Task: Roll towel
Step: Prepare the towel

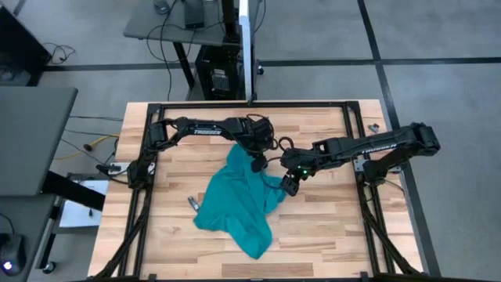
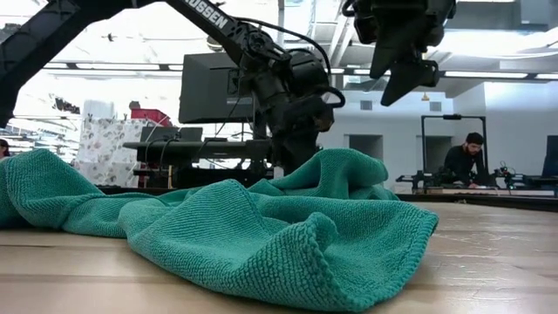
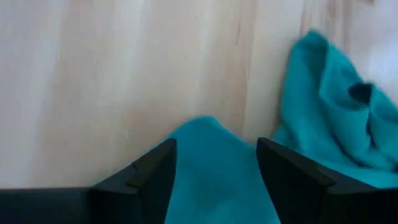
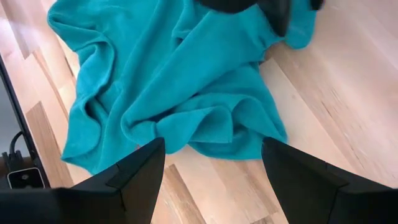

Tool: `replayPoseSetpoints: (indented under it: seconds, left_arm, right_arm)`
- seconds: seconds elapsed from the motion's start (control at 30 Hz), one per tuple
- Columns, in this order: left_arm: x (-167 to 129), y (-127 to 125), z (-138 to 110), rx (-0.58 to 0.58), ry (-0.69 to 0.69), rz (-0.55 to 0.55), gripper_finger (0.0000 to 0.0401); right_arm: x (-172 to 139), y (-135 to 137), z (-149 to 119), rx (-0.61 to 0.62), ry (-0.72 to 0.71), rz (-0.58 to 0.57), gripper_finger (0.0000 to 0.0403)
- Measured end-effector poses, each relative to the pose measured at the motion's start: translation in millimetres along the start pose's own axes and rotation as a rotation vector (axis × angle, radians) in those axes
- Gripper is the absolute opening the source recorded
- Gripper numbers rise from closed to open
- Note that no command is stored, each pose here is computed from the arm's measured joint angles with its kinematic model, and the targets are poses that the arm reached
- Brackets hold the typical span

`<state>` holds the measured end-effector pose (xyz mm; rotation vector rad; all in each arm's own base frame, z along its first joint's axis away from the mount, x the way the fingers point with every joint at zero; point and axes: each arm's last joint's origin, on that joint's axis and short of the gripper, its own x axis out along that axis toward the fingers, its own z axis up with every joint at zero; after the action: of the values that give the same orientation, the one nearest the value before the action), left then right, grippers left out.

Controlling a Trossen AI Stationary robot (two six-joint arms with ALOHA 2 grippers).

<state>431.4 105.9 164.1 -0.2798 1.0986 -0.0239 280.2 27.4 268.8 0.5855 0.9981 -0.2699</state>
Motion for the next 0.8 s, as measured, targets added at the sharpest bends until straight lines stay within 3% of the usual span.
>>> replayPoseSetpoints:
  seconds: [0.13,0.4,0.57,0.67,0.8]
  left_arm:
    - [6,1,-4,0.017,-0.012,0.128,0.0205]
    - [9,-3,-4,0.042,-0.026,0.064,0.0204]
    - [22,4,-6,0.040,-0.019,0.117,0.0197]
    - [29,7,-8,0.064,0.000,0.140,0.0156]
    - [27,7,-7,0.081,-0.003,0.166,0.0051]
  right_arm:
    - [0,-1,0,-0.004,-0.006,-0.017,0.0260]
    - [0,-1,0,-0.014,-0.015,-0.025,0.0260]
    - [0,-1,1,-0.006,-0.015,-0.025,0.0260]
    - [0,-1,0,0.003,-0.015,-0.025,0.0260]
    - [0,1,-2,0.001,-0.013,-0.026,0.0260]
